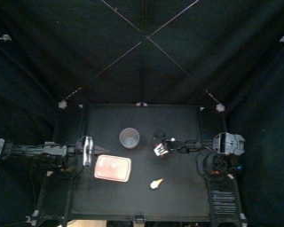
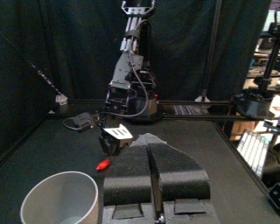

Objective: Pick the red chile then place it in the grey bowl
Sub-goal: Place red chile in the grey bowl

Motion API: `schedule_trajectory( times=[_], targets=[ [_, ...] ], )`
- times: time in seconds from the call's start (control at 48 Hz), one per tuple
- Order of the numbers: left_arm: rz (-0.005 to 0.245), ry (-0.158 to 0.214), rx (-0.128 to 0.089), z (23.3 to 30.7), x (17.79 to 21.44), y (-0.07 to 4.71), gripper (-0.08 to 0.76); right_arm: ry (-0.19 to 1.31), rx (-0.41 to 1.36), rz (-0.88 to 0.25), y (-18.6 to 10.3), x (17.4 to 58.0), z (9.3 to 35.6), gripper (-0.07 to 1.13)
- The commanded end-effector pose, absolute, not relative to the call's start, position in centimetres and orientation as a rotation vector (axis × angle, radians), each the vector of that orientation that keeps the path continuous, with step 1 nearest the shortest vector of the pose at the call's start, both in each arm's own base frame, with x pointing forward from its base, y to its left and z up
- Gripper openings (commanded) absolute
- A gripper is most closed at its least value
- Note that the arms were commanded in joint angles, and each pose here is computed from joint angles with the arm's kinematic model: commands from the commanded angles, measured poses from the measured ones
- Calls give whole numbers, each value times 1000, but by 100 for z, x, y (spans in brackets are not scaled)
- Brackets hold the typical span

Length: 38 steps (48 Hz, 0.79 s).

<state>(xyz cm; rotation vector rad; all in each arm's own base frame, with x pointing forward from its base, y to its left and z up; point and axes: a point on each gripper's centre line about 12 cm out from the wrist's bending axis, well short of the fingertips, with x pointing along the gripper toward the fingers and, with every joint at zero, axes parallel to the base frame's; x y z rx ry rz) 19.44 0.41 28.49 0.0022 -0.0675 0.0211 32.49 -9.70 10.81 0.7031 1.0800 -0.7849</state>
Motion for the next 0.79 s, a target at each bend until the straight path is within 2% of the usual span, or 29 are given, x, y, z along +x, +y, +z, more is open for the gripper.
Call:
schedule_trajectory(
  times=[0.021,0.271,0.396,0.5,0.792],
  targets=[
    [22,-81,5,2899,1956,44,-40,986,690,-747,-1012,3393,1336,521],
    [22,-81,5,2899,1956,44,-40,713,631,-615,-1008,3806,2200,525],
    [22,-81,5,2899,1956,44,-40,611,582,-559,-1010,4026,2498,525],
    [23,-81,4,2899,1956,44,-40,548,557,-522,-1056,4249,2589,525],
    [23,-84,4,2905,1951,44,-40,493,432,-471,-1175,4681,2543,557]
  ],
)
